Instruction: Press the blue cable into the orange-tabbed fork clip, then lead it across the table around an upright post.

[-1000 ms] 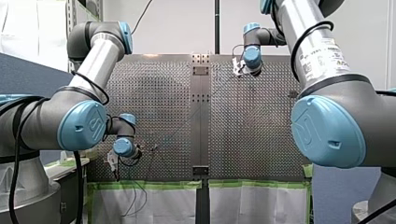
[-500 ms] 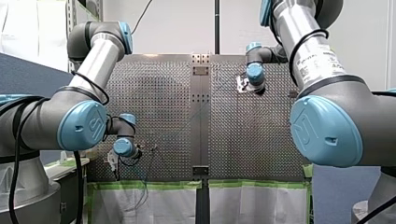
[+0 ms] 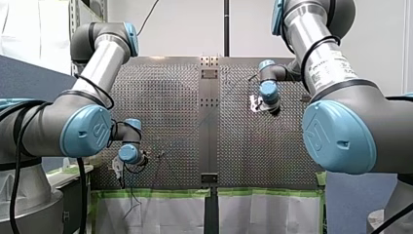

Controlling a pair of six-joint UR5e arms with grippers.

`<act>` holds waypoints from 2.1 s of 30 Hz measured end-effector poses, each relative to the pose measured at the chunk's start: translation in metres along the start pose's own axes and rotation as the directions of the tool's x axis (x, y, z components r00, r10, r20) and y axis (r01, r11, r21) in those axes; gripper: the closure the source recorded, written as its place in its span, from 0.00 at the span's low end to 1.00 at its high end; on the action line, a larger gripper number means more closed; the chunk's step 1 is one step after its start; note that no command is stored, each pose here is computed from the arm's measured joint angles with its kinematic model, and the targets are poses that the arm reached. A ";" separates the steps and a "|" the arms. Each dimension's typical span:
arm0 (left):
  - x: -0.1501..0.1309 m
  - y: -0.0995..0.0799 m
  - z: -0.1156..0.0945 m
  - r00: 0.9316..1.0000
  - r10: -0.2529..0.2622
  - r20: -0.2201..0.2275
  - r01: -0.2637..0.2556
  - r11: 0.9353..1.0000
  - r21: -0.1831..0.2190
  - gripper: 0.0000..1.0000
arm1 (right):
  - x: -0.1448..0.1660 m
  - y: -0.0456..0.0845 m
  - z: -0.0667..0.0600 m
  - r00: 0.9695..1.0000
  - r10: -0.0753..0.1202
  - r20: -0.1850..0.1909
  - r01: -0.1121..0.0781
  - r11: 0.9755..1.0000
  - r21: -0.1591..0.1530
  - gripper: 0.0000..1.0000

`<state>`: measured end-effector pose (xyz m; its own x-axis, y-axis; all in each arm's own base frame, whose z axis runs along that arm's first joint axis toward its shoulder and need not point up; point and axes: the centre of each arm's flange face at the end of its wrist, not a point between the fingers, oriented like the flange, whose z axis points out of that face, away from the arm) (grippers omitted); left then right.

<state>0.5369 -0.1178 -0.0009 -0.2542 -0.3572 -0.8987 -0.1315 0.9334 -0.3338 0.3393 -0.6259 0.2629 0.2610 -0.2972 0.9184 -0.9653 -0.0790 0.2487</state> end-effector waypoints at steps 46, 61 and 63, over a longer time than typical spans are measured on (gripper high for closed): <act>-0.003 0.002 0.002 1.000 0.004 0.027 -0.004 1.000 -0.020 0.18 | -0.262 -0.007 0.091 0.993 -0.027 0.116 0.024 0.999 0.025 1.00; -0.003 0.002 0.002 1.000 0.007 0.028 -0.007 1.000 -0.018 0.18 | -0.351 0.002 0.114 0.990 -0.011 0.143 0.010 1.000 0.007 1.00; -0.003 0.001 0.002 1.000 0.010 0.027 -0.009 1.000 -0.018 0.18 | -0.359 0.003 0.117 0.989 -0.009 0.144 0.008 1.000 0.006 1.00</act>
<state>0.5391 -0.1156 0.0005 -0.2299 -0.3473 -0.9091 -0.1459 0.9359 -0.3207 0.2422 -0.6305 -0.1023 0.2665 -0.4308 0.8622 -0.9632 -0.0871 0.2543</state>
